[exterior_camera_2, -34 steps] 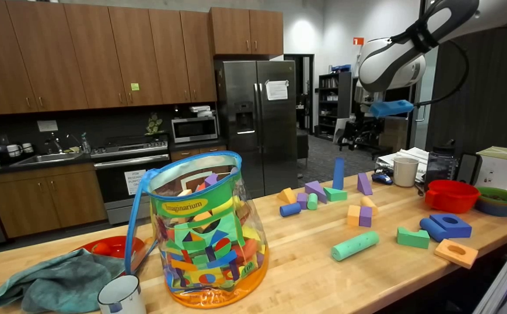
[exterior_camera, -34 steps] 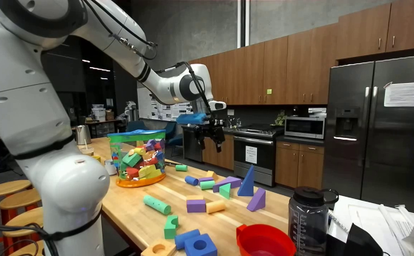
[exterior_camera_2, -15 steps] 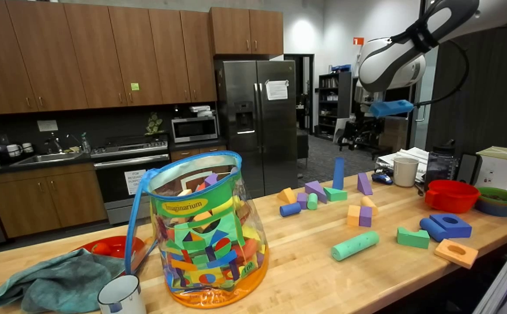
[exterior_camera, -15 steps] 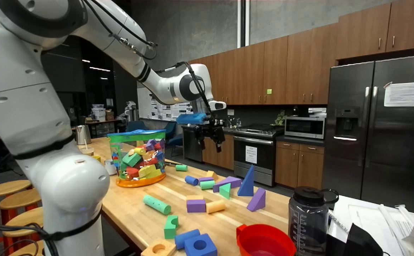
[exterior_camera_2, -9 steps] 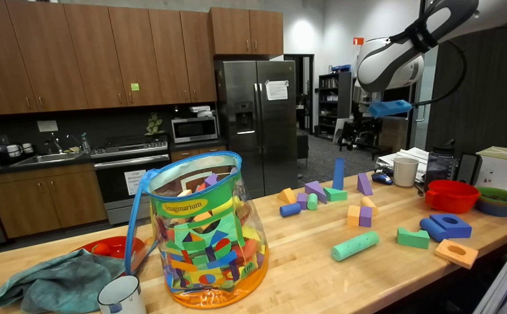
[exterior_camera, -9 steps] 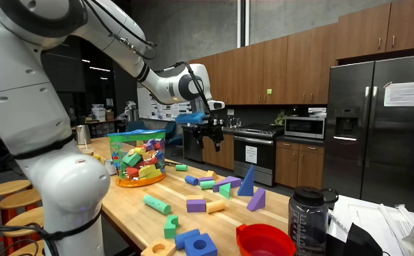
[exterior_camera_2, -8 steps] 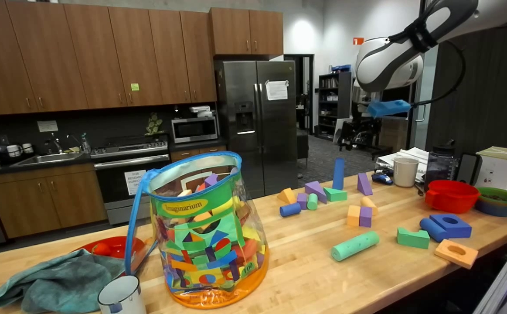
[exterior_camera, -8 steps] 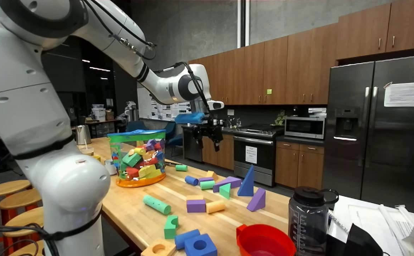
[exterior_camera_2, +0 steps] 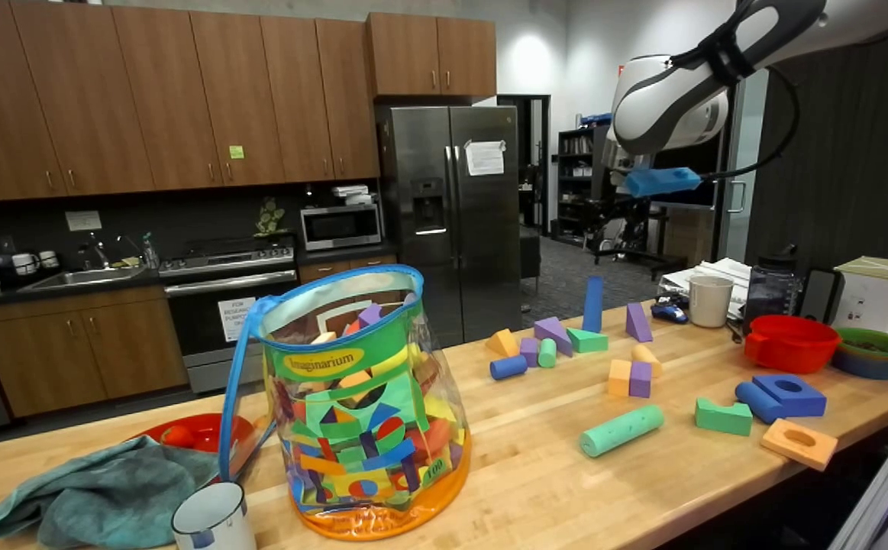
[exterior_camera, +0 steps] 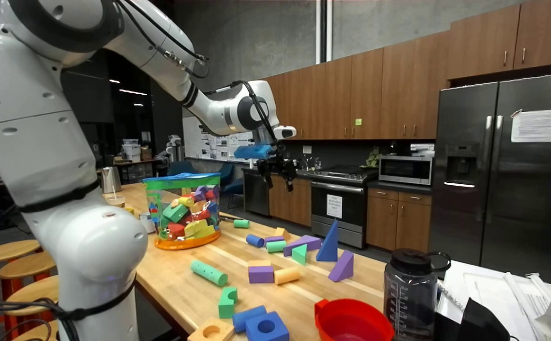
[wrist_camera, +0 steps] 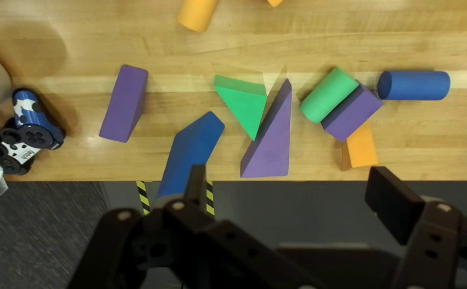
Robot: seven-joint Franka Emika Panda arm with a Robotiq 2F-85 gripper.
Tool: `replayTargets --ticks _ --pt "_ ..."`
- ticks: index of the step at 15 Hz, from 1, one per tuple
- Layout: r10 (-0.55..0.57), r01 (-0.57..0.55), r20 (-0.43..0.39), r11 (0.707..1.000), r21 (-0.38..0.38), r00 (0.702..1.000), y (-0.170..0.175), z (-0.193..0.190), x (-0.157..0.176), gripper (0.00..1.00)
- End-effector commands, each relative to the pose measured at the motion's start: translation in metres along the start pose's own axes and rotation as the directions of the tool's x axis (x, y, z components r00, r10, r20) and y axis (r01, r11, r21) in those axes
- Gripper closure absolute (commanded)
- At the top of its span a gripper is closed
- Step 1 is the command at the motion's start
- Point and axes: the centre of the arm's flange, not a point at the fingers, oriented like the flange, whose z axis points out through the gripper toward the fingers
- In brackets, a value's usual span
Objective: Put the blue triangle into the bag
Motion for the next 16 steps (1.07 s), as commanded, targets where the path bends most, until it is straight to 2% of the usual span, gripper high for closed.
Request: replayTargets --ticks 1,7,16 --pt "0.067 -0.067 -0.030 0.998 0.010 0.997 0.005 0.000 0.027 0.00" --pt "0.186 -0.186 -0.055 0.983 0.003 0.981 0.027 0.013 0.062 0.00" --pt "0.331 -0.335 -0.135 0.942 -0.008 0.934 0.062 0.047 0.113 0.00"
